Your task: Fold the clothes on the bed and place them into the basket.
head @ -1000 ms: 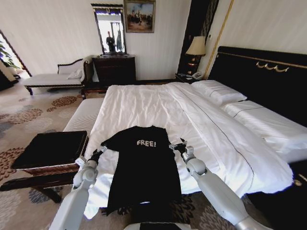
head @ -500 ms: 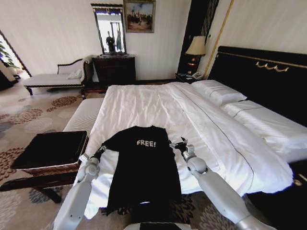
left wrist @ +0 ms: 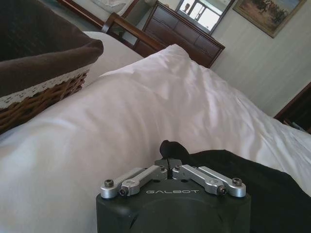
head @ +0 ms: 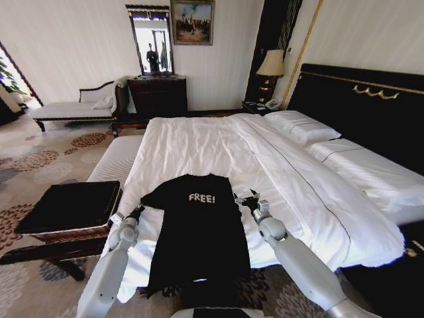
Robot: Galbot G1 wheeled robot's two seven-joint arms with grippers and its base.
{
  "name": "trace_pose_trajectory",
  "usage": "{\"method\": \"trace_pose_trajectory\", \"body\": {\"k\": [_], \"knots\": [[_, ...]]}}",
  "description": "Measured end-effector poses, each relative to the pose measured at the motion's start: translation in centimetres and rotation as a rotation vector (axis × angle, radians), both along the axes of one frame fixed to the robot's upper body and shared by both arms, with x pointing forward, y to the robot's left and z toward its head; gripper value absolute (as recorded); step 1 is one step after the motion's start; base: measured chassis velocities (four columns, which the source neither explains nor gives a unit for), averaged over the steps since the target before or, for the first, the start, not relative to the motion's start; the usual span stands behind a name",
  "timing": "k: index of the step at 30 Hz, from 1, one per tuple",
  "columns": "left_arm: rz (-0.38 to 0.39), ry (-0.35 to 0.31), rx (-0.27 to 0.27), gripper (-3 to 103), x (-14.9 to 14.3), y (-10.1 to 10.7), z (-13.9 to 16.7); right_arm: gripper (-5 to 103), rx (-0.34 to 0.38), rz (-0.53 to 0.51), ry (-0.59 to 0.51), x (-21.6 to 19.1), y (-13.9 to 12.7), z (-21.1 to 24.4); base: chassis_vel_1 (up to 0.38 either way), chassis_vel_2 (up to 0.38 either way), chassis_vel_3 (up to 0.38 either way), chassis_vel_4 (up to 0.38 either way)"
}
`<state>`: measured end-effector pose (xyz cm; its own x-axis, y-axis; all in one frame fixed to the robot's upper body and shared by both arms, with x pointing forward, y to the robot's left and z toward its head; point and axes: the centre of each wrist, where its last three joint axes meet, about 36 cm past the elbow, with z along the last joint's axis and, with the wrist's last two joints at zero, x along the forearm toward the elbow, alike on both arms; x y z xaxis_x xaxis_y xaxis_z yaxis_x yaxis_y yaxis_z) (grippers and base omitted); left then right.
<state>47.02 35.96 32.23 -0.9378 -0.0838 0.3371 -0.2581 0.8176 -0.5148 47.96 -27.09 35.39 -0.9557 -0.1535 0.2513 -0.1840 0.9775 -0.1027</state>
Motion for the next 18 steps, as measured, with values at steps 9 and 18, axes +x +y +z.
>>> {"method": "trace_pose_trajectory", "body": {"k": [9, 18], "knots": [[-0.082, -0.069, 0.081, 0, 1.2, -2.2, 3.5, 100, 0.003, 0.002, -0.002, -0.3, 0.1, 0.1, 0.000, 0.000, 0.000, 0.000], [-0.288, -0.102, 0.246, 0, 1.7, -8.1, 4.4, 100, 0.011, -0.001, -0.015, -0.4, 0.1, 0.6, 0.000, 0.000, 0.000, 0.000]]}}
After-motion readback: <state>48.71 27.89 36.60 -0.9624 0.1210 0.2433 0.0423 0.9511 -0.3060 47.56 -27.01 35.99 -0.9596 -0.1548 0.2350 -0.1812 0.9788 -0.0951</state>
